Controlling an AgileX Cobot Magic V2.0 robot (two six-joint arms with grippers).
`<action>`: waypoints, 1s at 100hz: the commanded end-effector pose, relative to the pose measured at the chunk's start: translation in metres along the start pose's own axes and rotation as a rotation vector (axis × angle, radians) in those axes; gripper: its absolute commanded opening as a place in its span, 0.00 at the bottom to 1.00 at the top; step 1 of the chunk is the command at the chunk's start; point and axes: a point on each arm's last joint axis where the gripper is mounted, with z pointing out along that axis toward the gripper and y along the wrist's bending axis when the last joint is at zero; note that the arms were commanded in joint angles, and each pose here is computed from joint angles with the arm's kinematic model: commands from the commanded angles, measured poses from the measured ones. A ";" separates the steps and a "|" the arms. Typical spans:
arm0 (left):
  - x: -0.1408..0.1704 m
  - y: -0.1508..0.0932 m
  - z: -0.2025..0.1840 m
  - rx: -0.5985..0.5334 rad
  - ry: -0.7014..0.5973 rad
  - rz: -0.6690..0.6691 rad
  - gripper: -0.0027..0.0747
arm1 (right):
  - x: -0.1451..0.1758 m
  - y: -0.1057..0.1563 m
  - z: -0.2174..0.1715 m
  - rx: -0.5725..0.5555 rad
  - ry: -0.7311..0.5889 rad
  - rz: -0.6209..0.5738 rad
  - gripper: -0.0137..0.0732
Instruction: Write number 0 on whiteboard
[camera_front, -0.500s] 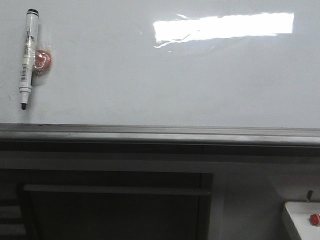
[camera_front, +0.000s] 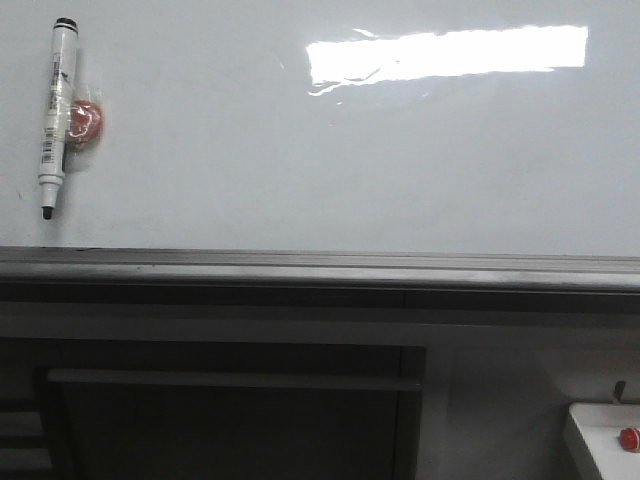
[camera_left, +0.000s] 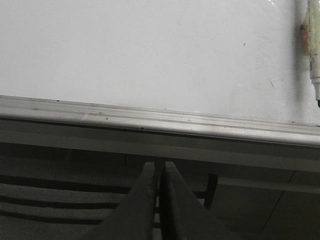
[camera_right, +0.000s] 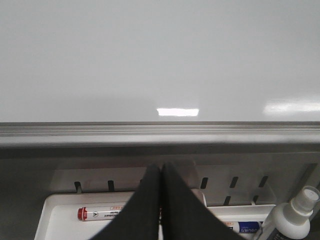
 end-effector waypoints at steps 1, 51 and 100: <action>-0.002 0.000 -0.001 0.009 -0.069 -0.009 0.01 | 0.004 0.000 0.001 0.005 -0.019 -0.009 0.08; -0.006 -0.001 -0.001 0.014 -0.112 -0.016 0.01 | -0.001 0.000 0.001 0.004 -0.078 -0.009 0.08; -0.017 -0.001 -0.003 0.020 -0.234 -0.017 0.01 | -0.026 0.001 -0.005 -0.004 -0.365 -0.010 0.08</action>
